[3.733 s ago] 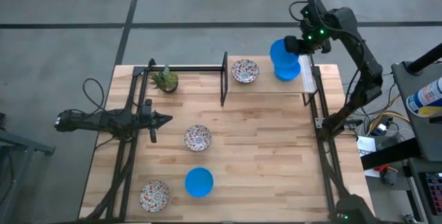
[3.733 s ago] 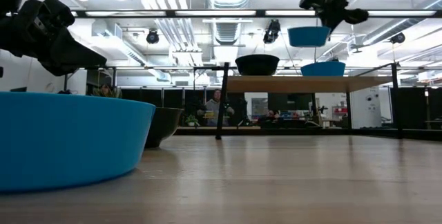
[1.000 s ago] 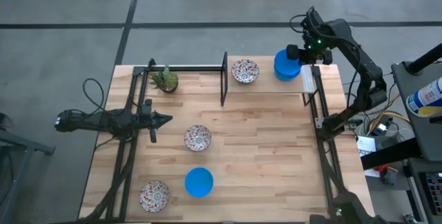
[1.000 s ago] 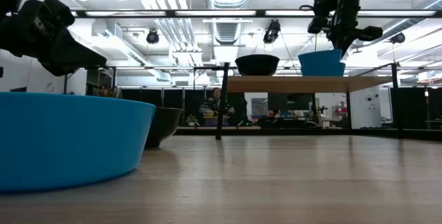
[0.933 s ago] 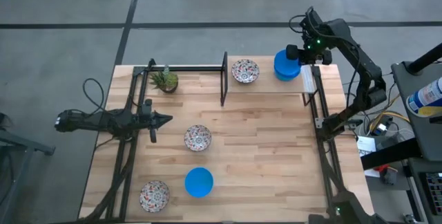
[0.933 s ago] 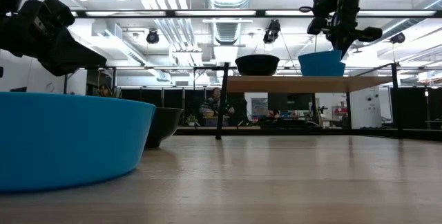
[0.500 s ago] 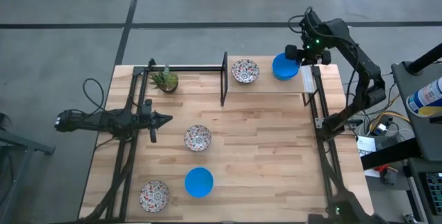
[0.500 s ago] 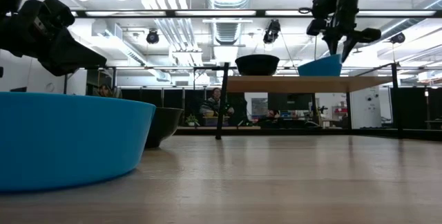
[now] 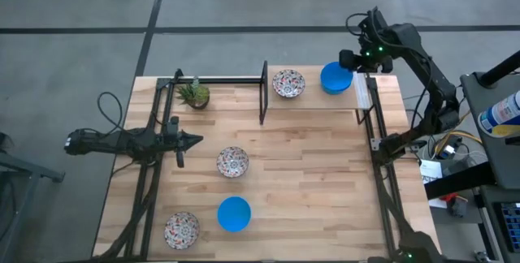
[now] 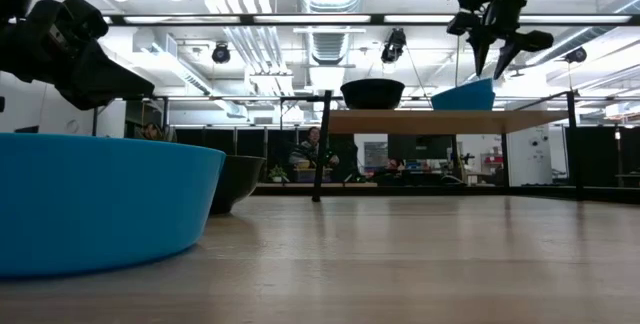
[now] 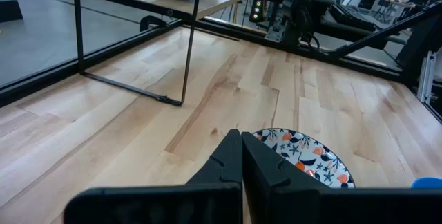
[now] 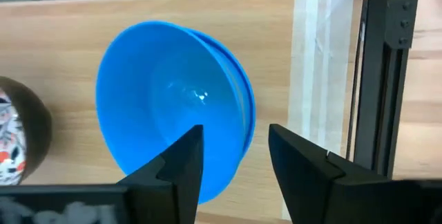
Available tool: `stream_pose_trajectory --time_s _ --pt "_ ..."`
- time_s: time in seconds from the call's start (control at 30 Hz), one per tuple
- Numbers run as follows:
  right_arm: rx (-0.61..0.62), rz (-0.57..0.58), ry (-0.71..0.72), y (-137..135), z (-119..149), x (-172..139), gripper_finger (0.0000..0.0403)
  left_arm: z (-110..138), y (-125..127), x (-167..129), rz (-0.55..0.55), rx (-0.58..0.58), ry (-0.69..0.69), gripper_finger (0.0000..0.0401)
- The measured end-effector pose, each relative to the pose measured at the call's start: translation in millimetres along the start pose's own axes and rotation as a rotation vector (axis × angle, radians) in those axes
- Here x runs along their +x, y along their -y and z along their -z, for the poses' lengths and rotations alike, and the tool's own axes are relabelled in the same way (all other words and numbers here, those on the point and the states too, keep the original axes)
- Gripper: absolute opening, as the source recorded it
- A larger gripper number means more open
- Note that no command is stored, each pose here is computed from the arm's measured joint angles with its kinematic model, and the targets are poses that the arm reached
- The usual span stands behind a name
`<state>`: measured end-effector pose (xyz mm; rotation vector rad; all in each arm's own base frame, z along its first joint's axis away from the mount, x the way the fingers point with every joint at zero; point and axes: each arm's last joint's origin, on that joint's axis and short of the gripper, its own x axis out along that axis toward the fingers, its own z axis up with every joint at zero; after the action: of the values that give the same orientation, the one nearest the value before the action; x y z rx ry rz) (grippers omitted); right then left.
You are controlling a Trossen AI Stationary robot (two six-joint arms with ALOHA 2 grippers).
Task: Pick & Place Mini bowls
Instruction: Stack the top blue bowl on the blue bowl on the shelf
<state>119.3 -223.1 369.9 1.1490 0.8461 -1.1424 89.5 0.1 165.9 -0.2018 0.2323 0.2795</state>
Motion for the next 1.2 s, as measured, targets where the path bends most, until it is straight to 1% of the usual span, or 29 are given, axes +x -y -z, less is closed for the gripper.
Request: stream_pose_trajectory --time_s 0.43,0.63,0.73,0.83,1.0,1.07,1.2 --pt "-0.041 -0.076 0.144 -2 -1 -16 0.0161 0 0 0 0.000 0.000 0.000 0.0000" --pt "-0.057 -0.099 0.187 -3 -1 -21 0.0146 0 0 0 0.000 0.000 -0.001 0.0000" --pt "-0.063 -0.099 0.187 -3 -1 -20 0.0131 0 0 0 0.000 0.000 0.000 0.0000" --pt "-0.063 -0.099 0.180 -3 -1 -18 0.0105 0 0 0 0.000 0.000 -0.001 0.0000" --pt "-0.070 -0.102 0.181 -4 -1 -12 0.0025 0 0 0 0.000 0.000 -0.001 0.0000" --pt "-0.068 -0.107 0.181 -3 0 -9 0.0015 0 0 0 0.000 0.000 0.000 0.0000" --pt "-0.025 -0.089 0.155 0 4 1 0.0009 0 0 0 0.000 0.000 0.000 0.0000"
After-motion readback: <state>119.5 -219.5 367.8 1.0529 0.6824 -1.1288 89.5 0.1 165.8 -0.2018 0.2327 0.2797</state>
